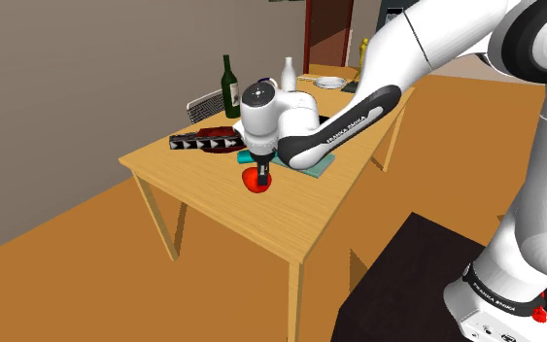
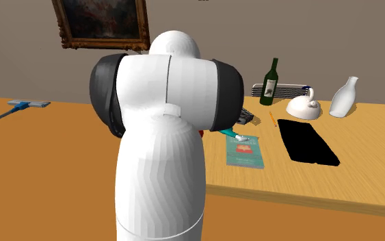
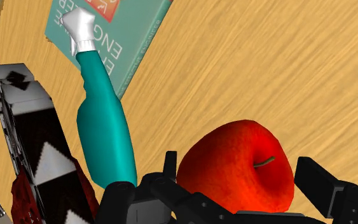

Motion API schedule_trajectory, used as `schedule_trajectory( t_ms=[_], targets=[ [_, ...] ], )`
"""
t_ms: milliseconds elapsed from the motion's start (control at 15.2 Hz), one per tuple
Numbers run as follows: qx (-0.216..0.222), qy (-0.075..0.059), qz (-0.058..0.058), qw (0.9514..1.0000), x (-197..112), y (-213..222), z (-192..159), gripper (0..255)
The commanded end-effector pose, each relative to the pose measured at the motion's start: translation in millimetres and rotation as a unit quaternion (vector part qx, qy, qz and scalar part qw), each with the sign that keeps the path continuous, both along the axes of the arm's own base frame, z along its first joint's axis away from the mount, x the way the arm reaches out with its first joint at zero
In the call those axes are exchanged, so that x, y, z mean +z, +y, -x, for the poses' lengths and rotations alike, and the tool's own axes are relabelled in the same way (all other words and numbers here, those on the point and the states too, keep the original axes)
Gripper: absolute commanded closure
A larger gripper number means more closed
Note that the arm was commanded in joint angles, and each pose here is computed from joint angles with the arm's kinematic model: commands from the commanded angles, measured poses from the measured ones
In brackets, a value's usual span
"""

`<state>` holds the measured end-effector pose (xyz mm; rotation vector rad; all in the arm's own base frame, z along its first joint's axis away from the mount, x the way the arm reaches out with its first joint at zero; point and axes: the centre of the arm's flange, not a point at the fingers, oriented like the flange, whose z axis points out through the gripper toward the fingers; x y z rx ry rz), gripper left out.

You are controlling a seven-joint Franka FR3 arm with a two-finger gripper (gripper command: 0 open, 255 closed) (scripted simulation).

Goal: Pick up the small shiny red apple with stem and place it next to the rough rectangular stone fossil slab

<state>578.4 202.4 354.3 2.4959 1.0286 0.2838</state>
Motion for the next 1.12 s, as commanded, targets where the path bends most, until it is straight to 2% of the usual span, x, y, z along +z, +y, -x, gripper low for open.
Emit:
schedule_trajectory(
  t_ms=[0, 396, 462, 1056],
  targets=[
    [0.0, 0.0, 0.0, 1.0, -2.2, -0.1, -0.7, 0],
    [0.0, 0.0, 0.0, 1.0, -2.1, -0.1, -0.7, 0],
    [0.0, 0.0, 0.0, 1.0, -2.1, -0.1, -0.7, 255],
    [0.0, 0.0, 0.0, 1.0, -2.2, -0.1, -0.7, 255]
  ],
)
